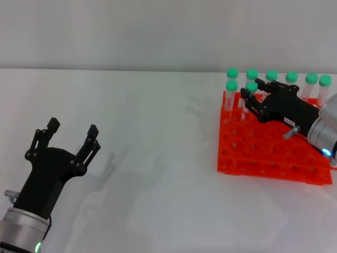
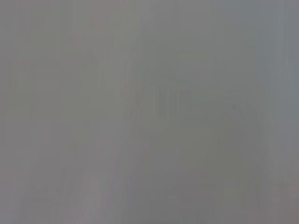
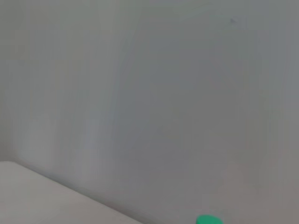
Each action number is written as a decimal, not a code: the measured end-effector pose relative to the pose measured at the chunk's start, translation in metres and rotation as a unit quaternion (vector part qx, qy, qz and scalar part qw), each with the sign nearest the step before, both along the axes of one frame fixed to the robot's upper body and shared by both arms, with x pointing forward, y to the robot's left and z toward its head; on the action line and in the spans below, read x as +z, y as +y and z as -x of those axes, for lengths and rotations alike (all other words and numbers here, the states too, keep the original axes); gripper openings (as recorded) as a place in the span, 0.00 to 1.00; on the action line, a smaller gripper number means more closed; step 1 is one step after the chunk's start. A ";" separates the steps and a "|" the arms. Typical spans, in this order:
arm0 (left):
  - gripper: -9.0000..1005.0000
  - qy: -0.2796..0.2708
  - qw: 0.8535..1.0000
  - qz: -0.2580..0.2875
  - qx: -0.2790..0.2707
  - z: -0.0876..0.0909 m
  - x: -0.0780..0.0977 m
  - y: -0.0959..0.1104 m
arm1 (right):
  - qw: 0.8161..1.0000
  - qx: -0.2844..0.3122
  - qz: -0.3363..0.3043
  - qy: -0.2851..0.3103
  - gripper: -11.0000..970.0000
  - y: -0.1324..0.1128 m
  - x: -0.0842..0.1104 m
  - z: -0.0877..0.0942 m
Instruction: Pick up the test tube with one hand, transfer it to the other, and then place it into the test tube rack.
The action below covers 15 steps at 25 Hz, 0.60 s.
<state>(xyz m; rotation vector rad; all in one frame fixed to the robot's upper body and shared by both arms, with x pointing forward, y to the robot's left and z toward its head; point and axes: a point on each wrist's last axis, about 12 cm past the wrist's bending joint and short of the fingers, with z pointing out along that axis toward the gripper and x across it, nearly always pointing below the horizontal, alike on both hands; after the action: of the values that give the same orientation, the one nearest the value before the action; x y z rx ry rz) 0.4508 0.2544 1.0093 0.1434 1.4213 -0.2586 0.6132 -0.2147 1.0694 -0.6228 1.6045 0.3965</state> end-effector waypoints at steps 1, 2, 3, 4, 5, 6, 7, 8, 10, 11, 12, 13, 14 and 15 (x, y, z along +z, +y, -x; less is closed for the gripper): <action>0.86 0.000 1.000 0.000 0.000 0.000 0.000 0.000 | 1.000 0.000 0.000 0.000 0.31 0.000 0.000 0.001; 0.86 0.001 1.000 0.001 0.001 0.001 0.000 0.000 | 1.000 -0.001 -0.002 0.000 0.31 -0.001 -0.001 0.001; 0.86 0.001 1.000 0.001 0.001 0.001 0.000 0.000 | 1.000 -0.002 -0.003 0.001 0.31 -0.002 -0.001 0.003; 0.86 0.001 1.000 0.001 0.001 0.001 0.000 0.000 | 1.000 -0.003 -0.005 0.001 0.36 -0.003 -0.002 0.003; 0.86 0.001 1.000 0.001 0.001 0.001 0.000 0.000 | 1.000 -0.006 -0.008 0.001 0.41 -0.005 -0.003 0.005; 0.86 0.001 1.000 0.001 0.000 0.001 0.000 0.000 | 1.000 -0.009 -0.013 0.000 0.45 -0.007 -0.003 0.006; 0.86 0.001 1.000 0.001 0.000 0.001 0.000 0.000 | 1.000 -0.012 -0.020 -0.003 0.50 -0.010 -0.003 0.008; 0.86 0.001 1.000 0.001 0.000 0.001 0.000 -0.001 | 0.999 -0.014 -0.029 -0.007 0.54 -0.014 -0.003 0.011; 0.86 0.002 1.000 0.003 0.000 0.002 -0.001 -0.001 | 0.998 -0.018 -0.048 -0.018 0.62 -0.022 -0.002 0.017; 0.86 0.002 1.000 0.003 0.000 0.002 -0.001 -0.001 | 0.997 -0.021 -0.063 -0.028 0.66 -0.028 -0.002 0.023; 0.86 0.002 1.000 0.005 0.000 0.002 -0.001 -0.001 | 0.996 -0.025 -0.075 -0.036 0.70 -0.034 -0.002 0.028; 0.86 0.003 1.000 0.008 0.000 0.002 -0.001 0.000 | 0.995 -0.030 -0.082 -0.043 0.73 -0.039 -0.001 0.031; 0.86 0.004 1.000 0.010 0.000 0.002 -0.001 0.000 | 0.994 -0.041 -0.091 -0.052 0.73 -0.047 -0.001 0.037; 0.86 0.005 1.000 0.014 -0.001 0.002 -0.001 0.000 | 0.992 -0.059 -0.094 -0.067 0.73 -0.057 -0.001 0.041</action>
<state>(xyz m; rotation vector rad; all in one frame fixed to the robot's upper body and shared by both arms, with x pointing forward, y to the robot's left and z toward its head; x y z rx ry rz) 0.4490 0.2546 1.0086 0.1209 1.4265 -0.2815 0.5721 -0.2714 1.0682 -0.4009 1.4486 0.4048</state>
